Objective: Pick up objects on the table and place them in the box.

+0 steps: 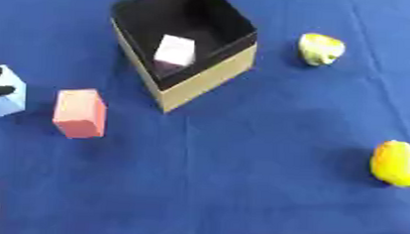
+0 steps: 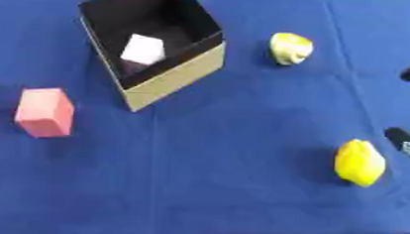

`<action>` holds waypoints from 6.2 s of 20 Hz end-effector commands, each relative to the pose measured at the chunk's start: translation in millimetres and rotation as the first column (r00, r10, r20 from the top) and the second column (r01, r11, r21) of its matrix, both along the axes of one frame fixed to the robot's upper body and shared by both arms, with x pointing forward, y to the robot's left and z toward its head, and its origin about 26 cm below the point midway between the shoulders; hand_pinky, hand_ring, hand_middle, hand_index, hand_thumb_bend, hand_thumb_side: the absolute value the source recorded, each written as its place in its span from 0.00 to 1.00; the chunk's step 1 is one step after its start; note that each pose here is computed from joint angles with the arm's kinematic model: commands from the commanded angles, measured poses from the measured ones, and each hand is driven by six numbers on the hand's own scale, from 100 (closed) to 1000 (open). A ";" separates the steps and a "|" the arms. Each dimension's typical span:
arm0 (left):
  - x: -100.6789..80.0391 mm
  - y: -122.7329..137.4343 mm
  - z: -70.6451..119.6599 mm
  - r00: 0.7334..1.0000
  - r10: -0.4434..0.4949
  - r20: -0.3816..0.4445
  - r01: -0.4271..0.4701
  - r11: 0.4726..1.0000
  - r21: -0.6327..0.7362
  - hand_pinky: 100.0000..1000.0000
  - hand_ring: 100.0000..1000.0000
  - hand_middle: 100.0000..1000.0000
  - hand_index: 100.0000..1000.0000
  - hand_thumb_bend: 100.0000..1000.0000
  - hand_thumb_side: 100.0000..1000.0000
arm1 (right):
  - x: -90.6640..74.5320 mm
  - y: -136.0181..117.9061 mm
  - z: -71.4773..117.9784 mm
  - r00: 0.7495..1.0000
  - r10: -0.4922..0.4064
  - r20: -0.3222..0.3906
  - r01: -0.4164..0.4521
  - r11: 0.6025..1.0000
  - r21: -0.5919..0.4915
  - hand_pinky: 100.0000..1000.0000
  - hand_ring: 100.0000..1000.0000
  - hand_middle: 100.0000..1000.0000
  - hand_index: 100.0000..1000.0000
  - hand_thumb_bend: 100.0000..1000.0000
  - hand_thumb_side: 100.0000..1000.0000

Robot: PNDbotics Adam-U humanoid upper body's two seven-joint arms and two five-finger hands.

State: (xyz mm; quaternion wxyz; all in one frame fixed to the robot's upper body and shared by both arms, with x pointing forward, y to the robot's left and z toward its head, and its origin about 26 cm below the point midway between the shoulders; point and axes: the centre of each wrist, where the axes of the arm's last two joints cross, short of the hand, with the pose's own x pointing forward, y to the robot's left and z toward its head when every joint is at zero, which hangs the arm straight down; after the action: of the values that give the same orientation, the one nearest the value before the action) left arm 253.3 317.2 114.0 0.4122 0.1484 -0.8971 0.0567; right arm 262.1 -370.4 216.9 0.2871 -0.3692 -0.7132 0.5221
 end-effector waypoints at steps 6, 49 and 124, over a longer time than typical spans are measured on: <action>-1.5 5.3 8.8 0.999 0.020 0.029 -0.020 1.000 0.020 0.62 0.73 0.65 0.84 0.09 0.71 | -1.6 1.1 5.2 1.000 0.001 0.031 -0.001 1.000 -0.014 0.80 0.78 0.75 0.81 0.32 0.23; -0.5 1.3 8.0 1.000 -0.003 0.015 0.003 1.000 0.022 0.61 0.73 0.65 0.84 0.09 0.71 | -5.0 8.9 -10.5 0.934 -0.161 -0.319 0.091 0.970 -0.224 0.81 0.80 0.77 0.83 0.46 0.31; 10.6 -8.2 24.1 0.989 -0.145 0.023 0.141 0.984 0.112 0.61 0.73 0.66 0.83 0.09 0.71 | 98.3 149.6 195.4 0.996 0.054 -0.073 -0.052 0.998 0.030 0.76 0.65 0.51 0.67 0.28 0.00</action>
State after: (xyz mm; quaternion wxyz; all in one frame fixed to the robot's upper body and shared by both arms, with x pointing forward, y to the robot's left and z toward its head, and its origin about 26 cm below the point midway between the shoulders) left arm 264.4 308.2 129.6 0.4044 0.1073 -0.9083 -0.0064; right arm 355.9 -219.0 406.6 0.3066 -0.3123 -0.7205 0.5379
